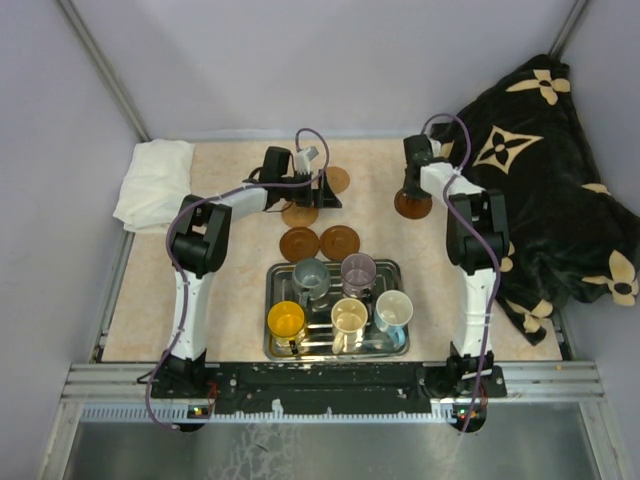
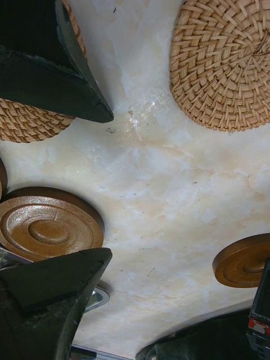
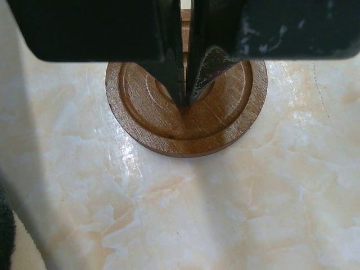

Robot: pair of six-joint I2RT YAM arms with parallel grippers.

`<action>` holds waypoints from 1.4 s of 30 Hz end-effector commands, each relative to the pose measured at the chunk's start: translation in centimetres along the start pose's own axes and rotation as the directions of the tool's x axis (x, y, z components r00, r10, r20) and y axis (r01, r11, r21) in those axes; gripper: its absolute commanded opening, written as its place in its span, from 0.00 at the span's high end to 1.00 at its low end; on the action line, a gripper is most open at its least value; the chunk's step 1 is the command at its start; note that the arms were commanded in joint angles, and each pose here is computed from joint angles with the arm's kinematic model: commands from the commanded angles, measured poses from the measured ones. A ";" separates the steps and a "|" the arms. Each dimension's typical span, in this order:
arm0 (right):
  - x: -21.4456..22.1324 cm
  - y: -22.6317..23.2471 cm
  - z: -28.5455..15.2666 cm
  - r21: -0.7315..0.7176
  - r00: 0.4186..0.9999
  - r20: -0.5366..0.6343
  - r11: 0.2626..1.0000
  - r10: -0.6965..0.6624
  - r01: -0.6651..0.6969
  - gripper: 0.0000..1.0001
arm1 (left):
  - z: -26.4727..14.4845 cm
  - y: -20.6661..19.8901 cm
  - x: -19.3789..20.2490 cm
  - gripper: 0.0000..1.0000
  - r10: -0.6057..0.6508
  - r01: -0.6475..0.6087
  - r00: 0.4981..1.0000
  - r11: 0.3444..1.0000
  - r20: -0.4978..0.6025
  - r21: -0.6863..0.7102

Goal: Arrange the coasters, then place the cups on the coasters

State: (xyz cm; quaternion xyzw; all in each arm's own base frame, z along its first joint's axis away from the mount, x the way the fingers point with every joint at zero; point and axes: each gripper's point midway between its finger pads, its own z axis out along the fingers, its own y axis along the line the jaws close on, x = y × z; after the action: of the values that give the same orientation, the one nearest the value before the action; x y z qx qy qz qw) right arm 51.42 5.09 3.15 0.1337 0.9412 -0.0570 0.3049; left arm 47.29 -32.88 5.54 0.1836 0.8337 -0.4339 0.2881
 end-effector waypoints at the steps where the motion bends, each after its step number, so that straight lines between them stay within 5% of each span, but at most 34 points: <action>1: 2.3 0.2 2.3 -0.024 0.996 -0.076 0.999 -0.039 0.038 0.94 | 0.0 0.9 2.1 0.01 -0.048 0.045 0.997 0.998 -0.063 -0.050; 14: 0.5 1.2 -2.7 0.006 0.994 0.034 0.994 -0.108 0.108 0.92 | -0.9 0.9 1.2 0.01 -0.019 0.015 0.999 0.997 -0.045 -0.077; 25: -5.2 7.8 -9.9 -0.146 0.966 0.199 0.970 -0.165 0.196 0.88 | -5.9 -0.6 -3.5 0.01 -0.004 0.012 0.987 0.999 0.162 -0.050; 34: -4.7 15.2 -7.4 -0.245 0.939 0.167 0.910 -0.301 0.336 0.88 | -9.5 -0.1 -3.5 0.01 0.056 -0.023 0.979 0.985 0.195 -0.171; 42: -3.1 19.1 -5.4 -0.337 0.943 0.176 0.882 -0.283 0.328 0.88 | -10.5 2.7 0.0 0.00 -0.002 0.039 0.993 0.946 0.116 -0.321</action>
State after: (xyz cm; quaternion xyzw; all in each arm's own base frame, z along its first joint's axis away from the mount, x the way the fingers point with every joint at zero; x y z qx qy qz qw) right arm 55.87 21.67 8.14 -0.0650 0.9316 0.0281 0.3564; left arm 46.43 -24.40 10.68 0.1131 0.8517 -0.3498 0.3735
